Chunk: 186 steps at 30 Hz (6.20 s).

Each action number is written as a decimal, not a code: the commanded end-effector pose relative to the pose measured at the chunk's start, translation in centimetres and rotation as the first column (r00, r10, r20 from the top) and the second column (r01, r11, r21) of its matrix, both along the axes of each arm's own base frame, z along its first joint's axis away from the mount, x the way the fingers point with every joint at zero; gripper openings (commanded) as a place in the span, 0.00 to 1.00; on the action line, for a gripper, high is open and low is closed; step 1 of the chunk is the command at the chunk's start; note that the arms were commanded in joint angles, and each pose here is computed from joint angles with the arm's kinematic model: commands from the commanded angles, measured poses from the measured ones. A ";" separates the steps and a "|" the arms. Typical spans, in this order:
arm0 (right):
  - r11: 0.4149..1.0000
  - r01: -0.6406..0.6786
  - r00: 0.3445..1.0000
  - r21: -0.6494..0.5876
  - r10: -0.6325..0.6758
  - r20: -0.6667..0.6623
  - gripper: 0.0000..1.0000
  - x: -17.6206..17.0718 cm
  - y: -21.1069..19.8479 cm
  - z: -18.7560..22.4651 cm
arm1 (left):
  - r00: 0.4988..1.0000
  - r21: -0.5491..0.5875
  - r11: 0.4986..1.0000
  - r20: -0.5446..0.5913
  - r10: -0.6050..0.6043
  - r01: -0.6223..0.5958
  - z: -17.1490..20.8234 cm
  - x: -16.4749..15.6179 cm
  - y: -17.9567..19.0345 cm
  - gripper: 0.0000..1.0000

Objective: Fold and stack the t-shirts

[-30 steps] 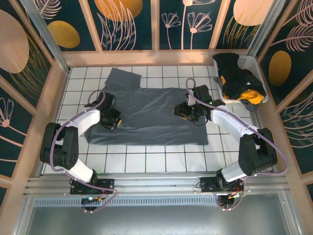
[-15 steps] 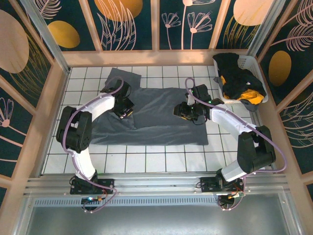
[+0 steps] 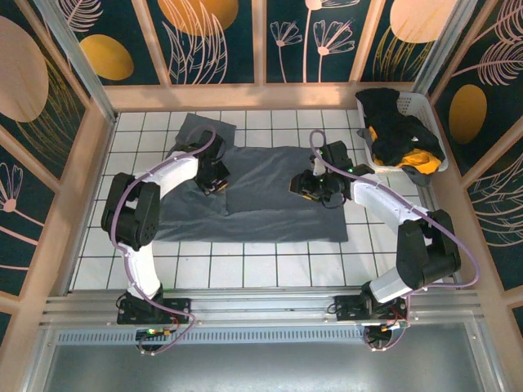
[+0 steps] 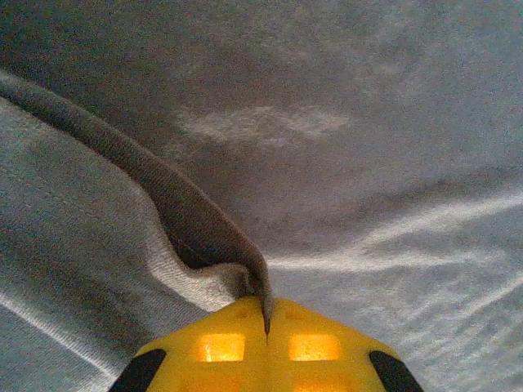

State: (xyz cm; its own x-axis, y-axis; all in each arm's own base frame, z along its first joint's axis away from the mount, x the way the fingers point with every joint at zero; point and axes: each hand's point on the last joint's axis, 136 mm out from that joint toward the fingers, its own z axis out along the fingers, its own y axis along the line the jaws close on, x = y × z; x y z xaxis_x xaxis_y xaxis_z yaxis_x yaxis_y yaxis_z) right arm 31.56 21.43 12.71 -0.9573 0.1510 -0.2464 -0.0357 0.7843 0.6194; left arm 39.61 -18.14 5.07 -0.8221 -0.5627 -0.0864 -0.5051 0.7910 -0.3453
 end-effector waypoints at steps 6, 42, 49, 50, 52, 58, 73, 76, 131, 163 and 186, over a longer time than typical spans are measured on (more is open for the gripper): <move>1.000 0.011 1.000 0.001 -0.010 -0.016 0.41 -1.1 -0.3 -0.1 | 0.998 0.007 0.998 0.005 -0.064 0.064 -0.9 0.5 -0.9 0.00; 0.879 0.059 0.883 -0.473 -0.267 -0.386 0.25 -11.7 -10.5 -13.2 | 0.896 0.188 0.914 -0.201 0.395 -0.361 -6.5 -16.7 15.7 0.17; 0.908 -0.019 0.829 -0.419 -0.220 -0.514 0.26 -16.0 -8.7 -12.9 | 0.881 0.247 0.892 -0.199 0.429 -0.378 -6.0 -18.7 17.5 0.16; 0.915 -0.015 0.821 -0.403 -0.218 -0.527 0.26 -16.3 -8.4 -12.7 | 0.879 0.258 0.889 -0.202 0.432 -0.378 -5.9 -18.7 17.7 0.16; 0.921 -0.006 0.825 -0.389 -0.215 -0.522 0.26 -16.1 -7.9 -12.1 | 0.878 0.276 0.883 -0.196 0.438 -0.379 -5.5 -18.7 18.2 0.16; 0.905 0.109 0.923 -0.411 -0.245 -0.296 0.38 -7.1 -7.4 -7.2 | 0.870 0.226 0.849 -0.012 0.493 -0.478 0.8 -12.5 18.8 0.19; 0.954 0.245 0.969 -0.171 -0.233 0.083 0.40 13.8 -4.5 -1.0 | 0.924 0.229 0.932 0.326 0.200 -0.282 4.1 19.0 17.9 0.30; 0.957 0.244 0.968 -0.159 -0.232 0.092 0.40 14.7 -4.2 -0.4 | 0.913 0.254 0.930 0.377 0.156 -0.264 3.4 22.7 18.2 0.30; 0.756 0.509 0.846 -0.412 -0.528 0.077 0.38 17.8 -12.5 -7.5 | 0.954 0.343 0.932 0.300 0.014 -0.121 2.1 21.7 13.2 0.00; 0.728 0.479 0.847 -0.491 -0.530 0.040 0.00 18.4 -12.8 -9.0 | 0.934 0.259 0.958 0.355 0.022 -0.121 9.7 19.4 12.3 0.00; 0.822 0.419 0.905 -0.386 -0.414 0.101 0.00 13.1 -11.4 -3.4 | 0.944 0.271 0.955 0.330 0.025 -0.119 15.4 6.4 14.2 0.00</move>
